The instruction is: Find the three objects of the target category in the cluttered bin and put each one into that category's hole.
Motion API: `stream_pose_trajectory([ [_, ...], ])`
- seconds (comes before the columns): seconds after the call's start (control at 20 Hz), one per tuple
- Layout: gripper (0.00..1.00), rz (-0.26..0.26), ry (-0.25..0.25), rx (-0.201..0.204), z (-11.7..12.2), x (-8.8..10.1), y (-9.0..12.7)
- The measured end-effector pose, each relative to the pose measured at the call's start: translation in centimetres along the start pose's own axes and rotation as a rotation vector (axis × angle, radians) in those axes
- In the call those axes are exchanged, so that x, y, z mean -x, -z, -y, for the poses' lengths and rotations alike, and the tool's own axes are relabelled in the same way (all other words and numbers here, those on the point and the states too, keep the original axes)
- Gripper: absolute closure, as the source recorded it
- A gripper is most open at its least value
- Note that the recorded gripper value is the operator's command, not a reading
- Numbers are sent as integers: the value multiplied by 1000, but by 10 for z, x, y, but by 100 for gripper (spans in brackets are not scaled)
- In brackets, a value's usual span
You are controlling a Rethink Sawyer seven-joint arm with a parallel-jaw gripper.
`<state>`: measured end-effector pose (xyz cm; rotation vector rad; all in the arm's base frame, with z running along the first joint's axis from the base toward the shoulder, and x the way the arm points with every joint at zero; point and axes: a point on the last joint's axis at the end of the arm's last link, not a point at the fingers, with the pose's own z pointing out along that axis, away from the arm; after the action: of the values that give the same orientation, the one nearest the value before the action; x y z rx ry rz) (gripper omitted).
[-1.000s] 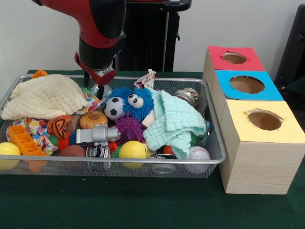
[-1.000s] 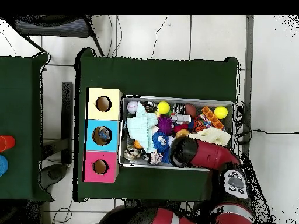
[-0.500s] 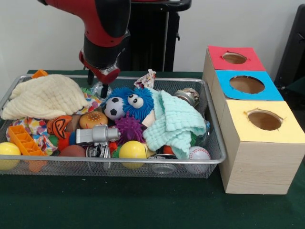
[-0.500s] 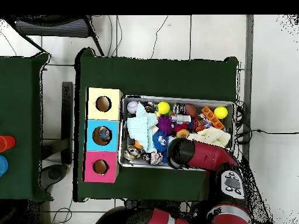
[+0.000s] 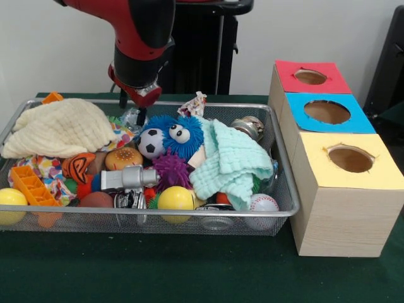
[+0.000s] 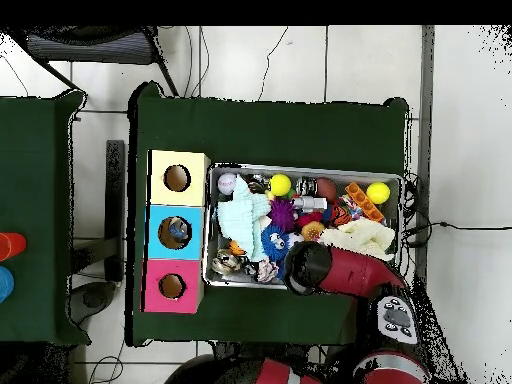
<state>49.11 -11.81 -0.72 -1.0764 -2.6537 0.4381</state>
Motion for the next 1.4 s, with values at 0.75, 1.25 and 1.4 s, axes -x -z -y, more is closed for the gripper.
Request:
stream_pose_trajectory([
  [0.75, 0, 31, 7, 22, -3, -6, -8],
  [1.25, 0, 35, 15, 23, -6, -9, -10],
  [1.4, 0, 39, 15, 25, -6, -9, -11],
])
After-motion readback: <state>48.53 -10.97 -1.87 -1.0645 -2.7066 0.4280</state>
